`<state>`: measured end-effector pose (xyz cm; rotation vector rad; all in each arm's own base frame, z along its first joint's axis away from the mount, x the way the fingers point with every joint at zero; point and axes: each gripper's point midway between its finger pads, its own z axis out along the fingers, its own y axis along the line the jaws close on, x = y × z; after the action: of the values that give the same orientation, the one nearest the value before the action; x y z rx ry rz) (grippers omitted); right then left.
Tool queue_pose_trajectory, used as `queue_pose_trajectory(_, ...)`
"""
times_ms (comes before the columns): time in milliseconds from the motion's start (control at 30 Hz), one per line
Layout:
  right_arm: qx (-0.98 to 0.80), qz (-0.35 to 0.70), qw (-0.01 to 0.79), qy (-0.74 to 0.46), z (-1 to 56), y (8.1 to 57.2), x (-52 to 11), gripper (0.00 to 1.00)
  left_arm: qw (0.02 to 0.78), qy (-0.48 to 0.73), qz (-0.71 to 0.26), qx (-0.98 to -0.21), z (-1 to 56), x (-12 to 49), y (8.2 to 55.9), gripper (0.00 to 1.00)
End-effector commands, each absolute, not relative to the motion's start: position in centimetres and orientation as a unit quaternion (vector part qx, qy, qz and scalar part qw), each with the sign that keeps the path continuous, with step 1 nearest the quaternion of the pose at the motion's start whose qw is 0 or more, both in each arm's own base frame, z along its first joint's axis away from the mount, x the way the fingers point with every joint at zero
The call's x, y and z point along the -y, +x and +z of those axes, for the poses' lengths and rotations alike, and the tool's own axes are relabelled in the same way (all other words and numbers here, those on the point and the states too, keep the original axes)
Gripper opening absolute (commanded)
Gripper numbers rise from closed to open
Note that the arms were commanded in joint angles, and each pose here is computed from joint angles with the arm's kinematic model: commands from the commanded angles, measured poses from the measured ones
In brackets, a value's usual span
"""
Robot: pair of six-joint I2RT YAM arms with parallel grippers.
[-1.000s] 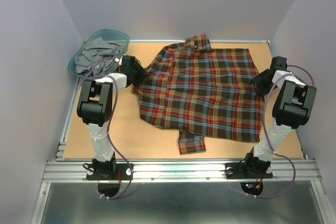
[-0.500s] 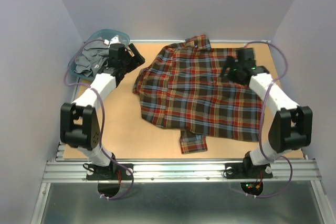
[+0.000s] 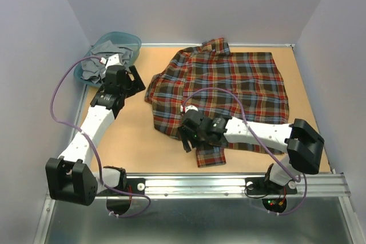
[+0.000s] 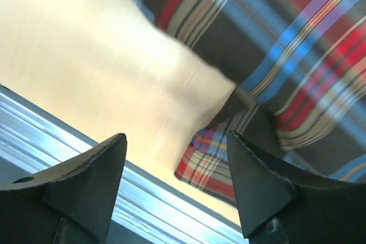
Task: Fold and stack the long sleeve shirts
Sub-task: Flatten the shirt out
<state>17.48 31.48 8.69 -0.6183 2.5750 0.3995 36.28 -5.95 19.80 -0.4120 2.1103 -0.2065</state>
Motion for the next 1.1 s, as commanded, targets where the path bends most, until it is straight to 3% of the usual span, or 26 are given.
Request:
queue_pose_trajectory(0, -0.955, 0.099, 0.208, -0.185, 6.1, 15.4, -30.0, 0.71, 0.487, -0.158, -0.066, -0.856, 20.8, 5.0, 34.9, 0.92)
queue_pose_trajectory(367, -0.970, -0.007, 0.189, -0.152, 1.2, 13.7, -27.3, 0.63, 0.478, -0.149, -0.071, -0.862, 19.9, 5.3, 34.3, 0.92)
queue_pose_trajectory(433, -0.969, -0.019, 0.194, -0.153, 0.8, 14.0, -27.0, 0.58, 0.477, -0.151, -0.075, -0.863, 19.9, 5.4, 34.4, 0.92)
queue_pose_trajectory(533, -0.966, -0.024, 0.201, -0.163, 1.1, 14.5, -27.3, 0.33, 0.475, -0.149, -0.079, -0.863, 19.8, 5.6, 34.6, 0.91)
queue_pose_trajectory(567, -0.965, -0.013, 0.204, -0.167, 1.8, 14.6, -27.8, 0.20, 0.477, -0.150, -0.080, -0.862, 20.0, 5.6, 34.6, 0.91)
queue_pose_trajectory(600, -0.964, -0.007, 0.205, -0.169, 2.3, 14.6, -28.0, 0.15, 0.478, -0.150, -0.079, -0.862, 20.0, 5.6, 34.7, 0.90)
queue_pose_trajectory(667, -0.959, 0.022, 0.211, -0.186, 4.6, 14.6, -29.1, 0.02, 0.482, -0.151, -0.078, -0.859, 20.3, 5.6, 34.9, 0.90)
queue_pose_trajectory(700, -0.956, 0.033, 0.215, -0.196, 5.7, 14.7, -29.5, 0.01, 0.481, -0.151, -0.079, -0.860, 20.3, 5.6, 35.1, 0.90)
queue_pose_trajectory(1067, -0.871, 0.193, 0.332, -0.305, 25.1, 15.6, -33.2, 0.01, 0.495, -0.162, -0.091, -0.849, 22.1, 6.1, 36.9, 0.89)
